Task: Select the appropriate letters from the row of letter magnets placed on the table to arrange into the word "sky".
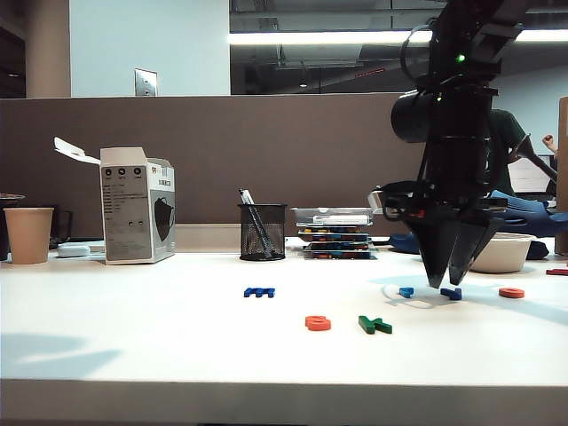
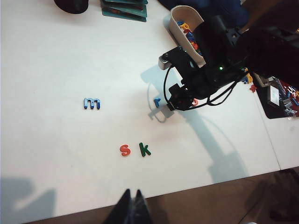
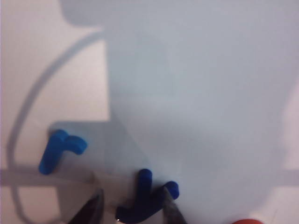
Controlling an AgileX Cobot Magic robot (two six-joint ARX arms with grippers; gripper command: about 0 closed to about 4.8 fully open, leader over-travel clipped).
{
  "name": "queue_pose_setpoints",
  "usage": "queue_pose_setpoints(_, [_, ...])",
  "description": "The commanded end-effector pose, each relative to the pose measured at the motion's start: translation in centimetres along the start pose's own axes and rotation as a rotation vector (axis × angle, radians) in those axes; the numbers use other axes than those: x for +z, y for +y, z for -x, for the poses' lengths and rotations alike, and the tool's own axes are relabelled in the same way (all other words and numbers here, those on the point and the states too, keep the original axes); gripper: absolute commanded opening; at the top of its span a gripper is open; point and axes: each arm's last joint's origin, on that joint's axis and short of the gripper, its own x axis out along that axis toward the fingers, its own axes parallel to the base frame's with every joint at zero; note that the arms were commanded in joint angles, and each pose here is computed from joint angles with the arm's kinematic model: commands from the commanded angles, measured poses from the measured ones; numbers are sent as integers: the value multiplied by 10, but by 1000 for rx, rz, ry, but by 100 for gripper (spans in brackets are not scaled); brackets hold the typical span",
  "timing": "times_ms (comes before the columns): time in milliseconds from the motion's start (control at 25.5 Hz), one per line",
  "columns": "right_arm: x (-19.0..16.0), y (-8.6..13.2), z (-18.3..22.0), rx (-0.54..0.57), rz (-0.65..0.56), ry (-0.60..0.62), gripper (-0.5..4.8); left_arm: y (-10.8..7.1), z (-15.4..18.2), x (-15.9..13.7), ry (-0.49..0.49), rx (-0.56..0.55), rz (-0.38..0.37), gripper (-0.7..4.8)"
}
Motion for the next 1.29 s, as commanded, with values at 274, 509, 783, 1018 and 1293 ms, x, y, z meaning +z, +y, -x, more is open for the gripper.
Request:
queue_pose_setpoints(274, [2,-1,-2,3,36,-7,156,0,1,1,-10,-7,1,-4])
queue_pose_setpoints(509, [2,-2,-8,7,47,9,156,0,1,1,-10,-7,1,-4])
queue_pose_setpoints(783, [1,-3,-12,9,70,22,156,0,1,1,-10,-7,1,-4])
queue_pose_setpoints(1018, [1,-3,-12,11,70,27,156,0,1,1,-10,-7,1,-4])
queue_pose_setpoints(1293, [0,-3,-12,13,76,37,147,0,1,1,-10,-7,1,-4])
